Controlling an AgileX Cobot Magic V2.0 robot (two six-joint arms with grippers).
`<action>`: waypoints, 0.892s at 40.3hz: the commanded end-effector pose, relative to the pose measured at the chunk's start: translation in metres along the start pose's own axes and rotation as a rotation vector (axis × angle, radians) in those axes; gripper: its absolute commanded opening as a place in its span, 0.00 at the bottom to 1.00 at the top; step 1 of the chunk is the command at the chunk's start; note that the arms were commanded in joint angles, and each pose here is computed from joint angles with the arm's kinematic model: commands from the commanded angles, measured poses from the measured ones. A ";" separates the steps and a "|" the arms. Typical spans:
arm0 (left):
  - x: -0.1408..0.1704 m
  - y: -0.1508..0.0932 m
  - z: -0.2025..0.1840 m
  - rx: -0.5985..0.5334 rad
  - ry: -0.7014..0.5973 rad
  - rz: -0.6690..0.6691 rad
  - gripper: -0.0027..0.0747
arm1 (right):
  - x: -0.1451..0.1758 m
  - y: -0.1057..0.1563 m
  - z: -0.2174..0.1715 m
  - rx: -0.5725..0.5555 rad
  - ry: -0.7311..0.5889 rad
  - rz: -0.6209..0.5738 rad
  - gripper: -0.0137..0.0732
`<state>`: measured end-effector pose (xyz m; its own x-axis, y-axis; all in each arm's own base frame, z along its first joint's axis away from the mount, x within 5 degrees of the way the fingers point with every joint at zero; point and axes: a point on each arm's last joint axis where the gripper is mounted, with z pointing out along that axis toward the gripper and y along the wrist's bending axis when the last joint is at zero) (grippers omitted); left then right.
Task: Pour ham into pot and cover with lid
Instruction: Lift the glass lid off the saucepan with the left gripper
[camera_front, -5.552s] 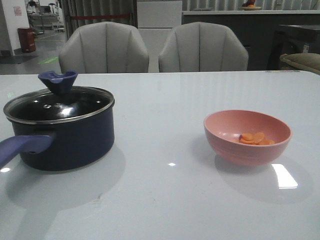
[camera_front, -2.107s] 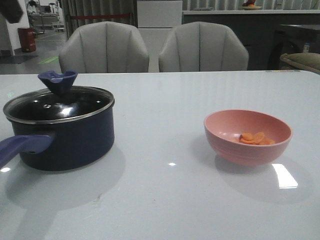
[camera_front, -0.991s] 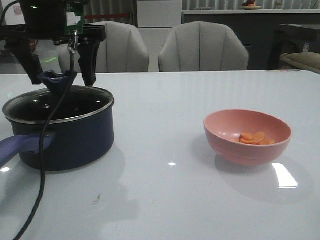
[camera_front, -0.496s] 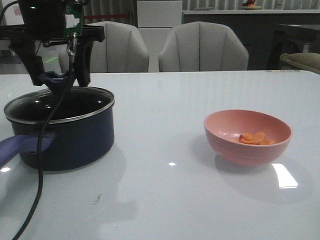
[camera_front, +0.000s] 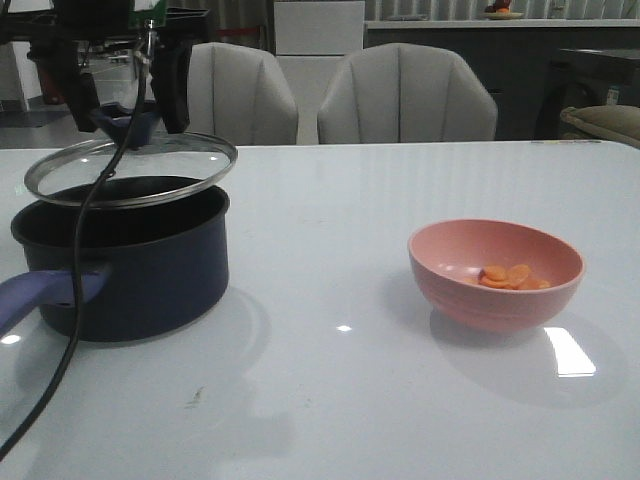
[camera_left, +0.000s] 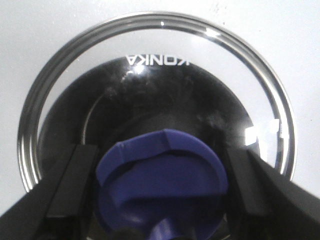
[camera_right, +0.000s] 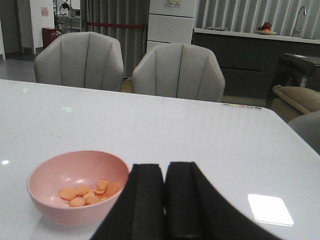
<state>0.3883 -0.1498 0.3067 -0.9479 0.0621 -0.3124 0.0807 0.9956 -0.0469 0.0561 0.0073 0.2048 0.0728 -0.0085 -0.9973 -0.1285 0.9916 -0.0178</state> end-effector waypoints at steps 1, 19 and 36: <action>0.001 0.009 -0.049 0.003 -0.108 0.015 0.36 | -0.011 0.000 -0.002 0.003 -0.115 -0.018 0.32; 0.020 0.128 -0.069 -0.117 -0.125 -0.116 0.35 | -0.011 0.000 -0.002 0.003 -0.115 -0.018 0.32; 0.069 0.195 0.016 -0.090 -0.054 -0.253 0.36 | -0.011 0.000 -0.002 0.003 -0.115 -0.018 0.32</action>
<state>0.3453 0.0438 0.2491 -0.9565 -0.1740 -0.2342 -0.1729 0.9846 -0.0252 0.0561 0.0073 0.2048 0.0728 -0.0085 -0.9973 -0.1285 0.9916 -0.0178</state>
